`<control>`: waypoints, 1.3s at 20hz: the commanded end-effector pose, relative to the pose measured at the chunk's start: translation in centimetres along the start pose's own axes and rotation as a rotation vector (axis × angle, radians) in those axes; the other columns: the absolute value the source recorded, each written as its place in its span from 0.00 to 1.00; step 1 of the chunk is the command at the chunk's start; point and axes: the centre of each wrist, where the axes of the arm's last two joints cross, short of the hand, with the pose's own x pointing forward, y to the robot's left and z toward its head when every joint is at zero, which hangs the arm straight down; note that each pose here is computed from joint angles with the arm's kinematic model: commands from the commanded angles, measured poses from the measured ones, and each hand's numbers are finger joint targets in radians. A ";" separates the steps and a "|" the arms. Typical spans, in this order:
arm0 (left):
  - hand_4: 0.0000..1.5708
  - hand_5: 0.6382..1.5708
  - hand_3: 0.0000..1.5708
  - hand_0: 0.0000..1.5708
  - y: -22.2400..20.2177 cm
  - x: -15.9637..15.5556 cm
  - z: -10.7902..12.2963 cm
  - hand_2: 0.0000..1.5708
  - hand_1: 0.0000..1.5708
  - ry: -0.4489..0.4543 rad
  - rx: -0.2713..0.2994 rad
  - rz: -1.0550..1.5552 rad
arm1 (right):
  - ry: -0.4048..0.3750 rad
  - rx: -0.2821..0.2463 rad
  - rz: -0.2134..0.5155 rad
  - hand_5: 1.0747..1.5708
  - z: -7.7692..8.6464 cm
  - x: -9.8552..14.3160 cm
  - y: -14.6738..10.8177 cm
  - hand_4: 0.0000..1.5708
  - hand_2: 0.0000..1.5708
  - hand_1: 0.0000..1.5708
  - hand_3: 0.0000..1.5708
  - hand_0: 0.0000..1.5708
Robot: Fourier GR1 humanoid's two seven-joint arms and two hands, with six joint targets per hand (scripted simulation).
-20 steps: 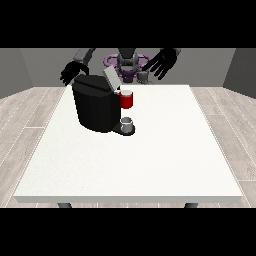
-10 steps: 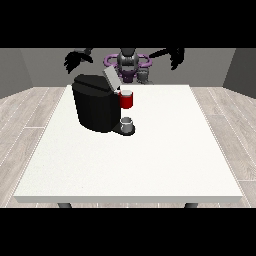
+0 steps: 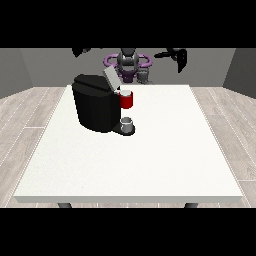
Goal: Insert the coffee pod into the coffee machine and close the lid
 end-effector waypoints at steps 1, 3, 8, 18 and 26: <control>0.04 1.00 0.00 0.00 0.0 0.0 0.7 0.00 0.00 -0.035 0.013 0.058 | -0.043 0.063 0.023 1.00 -0.5 0.7 1.1 0.00 0.00 0.00 0.00 0.00; 0.09 1.00 0.00 0.00 -1.3 0.1 0.6 0.00 0.00 -0.002 -0.010 0.109 | -0.029 0.070 0.038 1.00 -1.1 1.4 0.3 0.00 0.00 0.00 0.00 0.00; 0.06 1.00 0.00 0.00 -0.4 -0.7 3.1 0.00 0.00 -0.016 0.001 0.095 | -0.044 0.125 0.090 1.00 -2.0 3.0 1.4 0.14 0.00 0.00 0.00 0.00; 0.00 1.00 0.00 0.00 -1.4 3.0 3.9 0.00 0.00 -0.118 0.009 0.127 | -0.067 0.109 0.027 1.00 -4.6 1.9 0.0 0.00 0.00 0.00 0.00 0.00; 0.00 1.00 0.00 0.00 -0.4 3.0 6.4 0.00 0.00 -0.140 0.044 0.088 | -0.092 0.146 0.020 1.00 -7.7 4.4 2.1 0.00 0.00 0.00 0.00 0.00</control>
